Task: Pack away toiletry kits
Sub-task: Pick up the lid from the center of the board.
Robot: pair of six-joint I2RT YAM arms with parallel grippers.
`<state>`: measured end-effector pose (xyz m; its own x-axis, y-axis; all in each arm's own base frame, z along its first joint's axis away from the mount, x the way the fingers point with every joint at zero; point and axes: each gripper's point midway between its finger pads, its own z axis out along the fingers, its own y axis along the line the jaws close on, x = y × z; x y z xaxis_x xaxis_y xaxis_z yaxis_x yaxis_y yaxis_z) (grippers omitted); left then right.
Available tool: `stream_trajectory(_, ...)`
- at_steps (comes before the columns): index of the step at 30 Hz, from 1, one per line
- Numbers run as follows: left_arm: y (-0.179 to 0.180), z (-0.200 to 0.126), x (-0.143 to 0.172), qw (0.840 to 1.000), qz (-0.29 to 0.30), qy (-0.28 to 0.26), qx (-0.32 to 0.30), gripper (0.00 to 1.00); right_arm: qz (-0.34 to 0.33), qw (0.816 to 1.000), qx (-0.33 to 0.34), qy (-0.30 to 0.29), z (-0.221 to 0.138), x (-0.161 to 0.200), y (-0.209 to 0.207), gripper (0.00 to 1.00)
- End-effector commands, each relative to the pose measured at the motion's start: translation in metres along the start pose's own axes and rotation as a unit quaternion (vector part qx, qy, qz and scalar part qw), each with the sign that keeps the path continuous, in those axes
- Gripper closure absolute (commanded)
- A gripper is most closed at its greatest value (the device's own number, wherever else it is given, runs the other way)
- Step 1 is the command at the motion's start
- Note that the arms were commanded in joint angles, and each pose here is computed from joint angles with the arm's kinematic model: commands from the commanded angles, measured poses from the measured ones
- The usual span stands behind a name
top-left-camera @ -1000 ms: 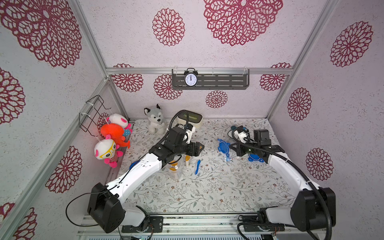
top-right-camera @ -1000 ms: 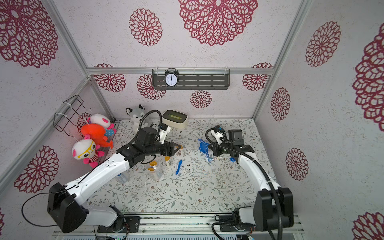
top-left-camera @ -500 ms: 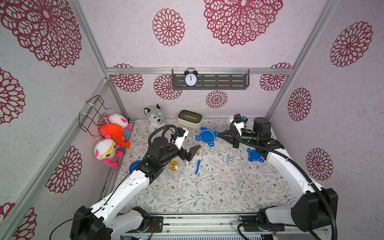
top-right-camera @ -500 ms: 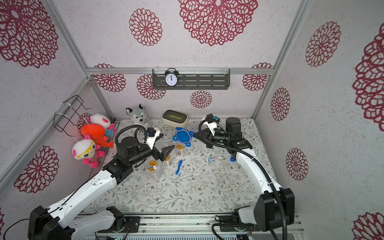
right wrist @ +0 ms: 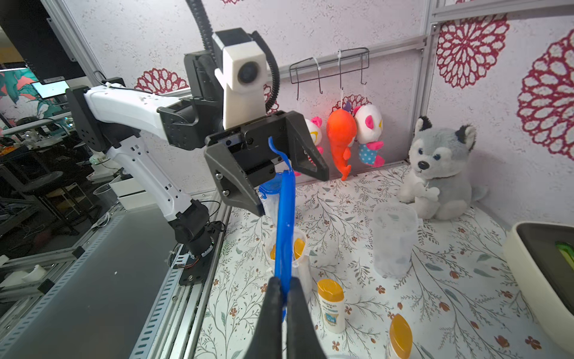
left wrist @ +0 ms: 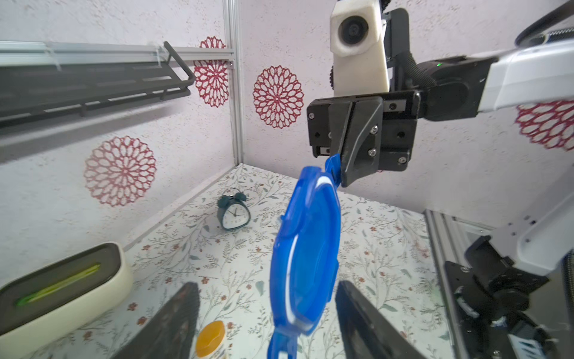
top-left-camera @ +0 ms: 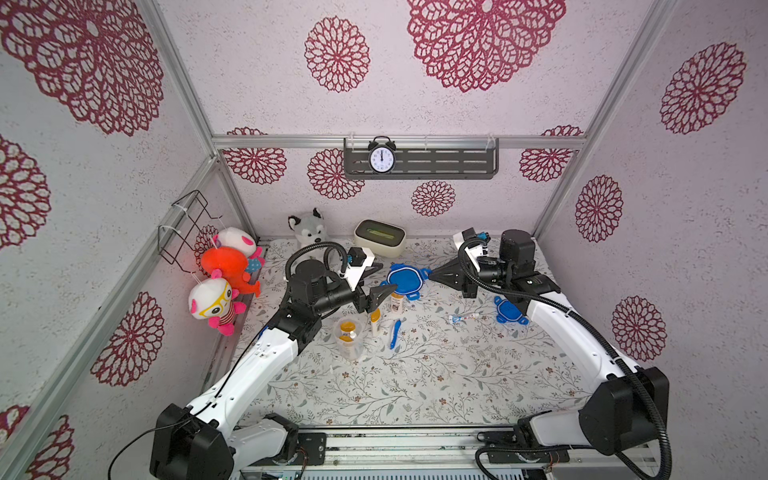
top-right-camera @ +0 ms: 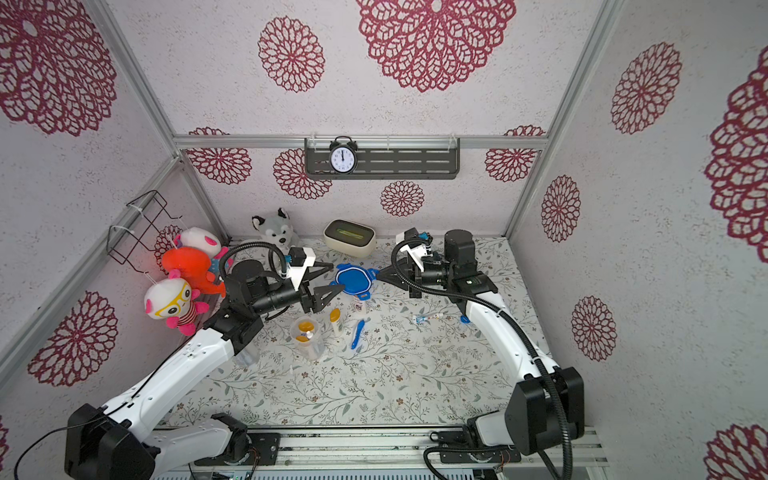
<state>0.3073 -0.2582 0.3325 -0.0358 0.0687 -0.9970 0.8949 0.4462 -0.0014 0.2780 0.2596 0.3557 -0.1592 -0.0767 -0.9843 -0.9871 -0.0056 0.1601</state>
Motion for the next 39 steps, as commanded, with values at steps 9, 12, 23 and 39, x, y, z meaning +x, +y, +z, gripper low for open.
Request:
stream_trajectory(9,-0.002,0.011,-0.006,0.998,0.016,0.014,0.052,0.97,-0.016,0.998,0.052,-0.007,0.001,-0.015,-0.021,0.6)
stream_trajectory(12,0.014,0.013,-0.005,0.998,0.054,0.021,0.005,1.0,0.081,0.975,0.2,-0.047,-0.015,-0.026,-0.068,0.45)
stream_trajectory(23,0.072,0.034,0.0,0.939,0.297,0.05,-0.166,1.0,0.358,0.875,0.246,-0.214,-0.05,-0.042,-0.072,0.34)
stream_trajectory(39,0.042,0.054,0.016,0.85,0.512,0.034,-0.118,1.0,0.497,0.827,0.153,-0.215,-0.015,-0.023,-0.085,0.34)
